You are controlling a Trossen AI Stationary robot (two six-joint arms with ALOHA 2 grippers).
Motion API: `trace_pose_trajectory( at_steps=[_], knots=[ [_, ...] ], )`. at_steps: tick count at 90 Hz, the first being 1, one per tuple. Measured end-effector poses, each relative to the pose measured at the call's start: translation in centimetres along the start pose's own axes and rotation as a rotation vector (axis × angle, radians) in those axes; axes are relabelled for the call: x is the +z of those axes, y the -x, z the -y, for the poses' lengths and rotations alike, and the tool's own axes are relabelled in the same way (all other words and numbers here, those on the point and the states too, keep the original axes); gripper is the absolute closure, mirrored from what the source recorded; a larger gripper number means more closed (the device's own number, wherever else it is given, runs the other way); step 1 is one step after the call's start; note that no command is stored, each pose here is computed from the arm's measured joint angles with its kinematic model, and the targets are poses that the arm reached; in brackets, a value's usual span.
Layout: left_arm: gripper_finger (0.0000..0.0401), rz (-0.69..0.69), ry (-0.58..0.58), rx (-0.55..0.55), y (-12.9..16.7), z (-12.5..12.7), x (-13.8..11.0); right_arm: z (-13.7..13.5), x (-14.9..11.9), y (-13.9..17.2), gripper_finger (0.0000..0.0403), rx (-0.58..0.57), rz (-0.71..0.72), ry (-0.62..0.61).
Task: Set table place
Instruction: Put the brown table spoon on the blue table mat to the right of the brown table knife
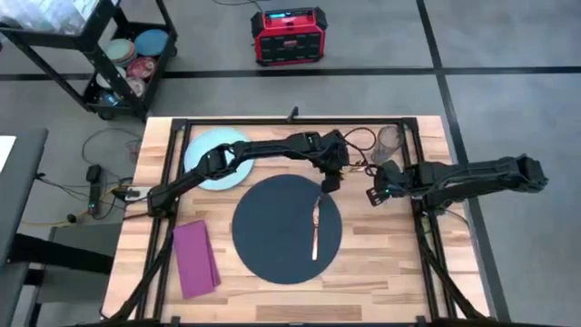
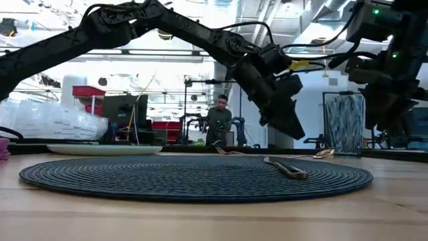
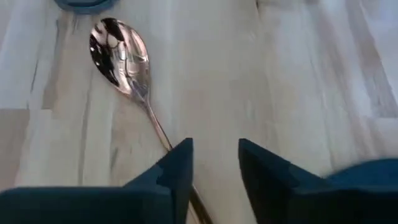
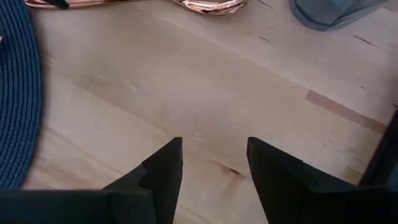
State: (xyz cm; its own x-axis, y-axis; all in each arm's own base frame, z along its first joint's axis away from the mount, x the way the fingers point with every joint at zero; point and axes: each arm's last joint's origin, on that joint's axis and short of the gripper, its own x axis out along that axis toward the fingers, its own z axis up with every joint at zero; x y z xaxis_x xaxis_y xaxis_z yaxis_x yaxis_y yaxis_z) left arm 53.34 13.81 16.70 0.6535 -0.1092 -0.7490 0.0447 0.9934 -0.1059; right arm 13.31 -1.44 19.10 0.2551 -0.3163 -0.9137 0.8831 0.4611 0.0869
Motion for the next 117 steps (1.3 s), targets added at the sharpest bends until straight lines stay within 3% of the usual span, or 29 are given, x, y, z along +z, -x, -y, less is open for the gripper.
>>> trace_pose_trajectory(
  at_steps=[14, 33, 41, 53, 67, 82, 100, 117],
  knots=[
    [0.0242, -0.056, 0.006, 0.071, -1.6, -0.3, -1.2, 0.0, 0.0, 0.0, 0.0237, 0.004, -0.010, 0.000],
    [0.0246, -0.091, 0.059, 0.071, -2.2, -0.6, -1.9, 0.0, 0.0, 0.0, 0.0237, 0.008, -0.015, 0.000],
    [0.0278, -0.112, 0.037, 0.073, -2.2, -0.5, -2.1, 0.0, 0.0, 0.0, 0.0237, 0.010, -0.016, -0.002],
    [0.0379, -0.125, 0.014, 0.112, -2.2, -0.4, -2.1, 0.0, 0.0, 0.0, 0.0237, 0.011, -0.016, -0.003],
    [0.0396, -0.128, 0.023, 0.136, -2.1, -0.6, -2.1, 0.0, 0.0, 0.0, 0.0237, 0.011, -0.015, -0.003],
    [0.0400, -0.131, 0.030, 0.172, -0.3, -1.1, -0.8, -0.1, 0.0, 0.0, 0.0237, 0.012, -0.015, -0.003],
    [0.0399, -0.118, 0.037, 0.233, 3.9, -0.9, 1.0, -0.1, 0.1, 0.5, 0.0237, 0.038, -0.020, -0.006],
    [0.0400, -0.144, 0.163, 0.239, 6.8, 0.4, 1.7, 0.4, 0.8, 3.3, 0.0237, 0.107, -0.001, 0.020]
  ],
)
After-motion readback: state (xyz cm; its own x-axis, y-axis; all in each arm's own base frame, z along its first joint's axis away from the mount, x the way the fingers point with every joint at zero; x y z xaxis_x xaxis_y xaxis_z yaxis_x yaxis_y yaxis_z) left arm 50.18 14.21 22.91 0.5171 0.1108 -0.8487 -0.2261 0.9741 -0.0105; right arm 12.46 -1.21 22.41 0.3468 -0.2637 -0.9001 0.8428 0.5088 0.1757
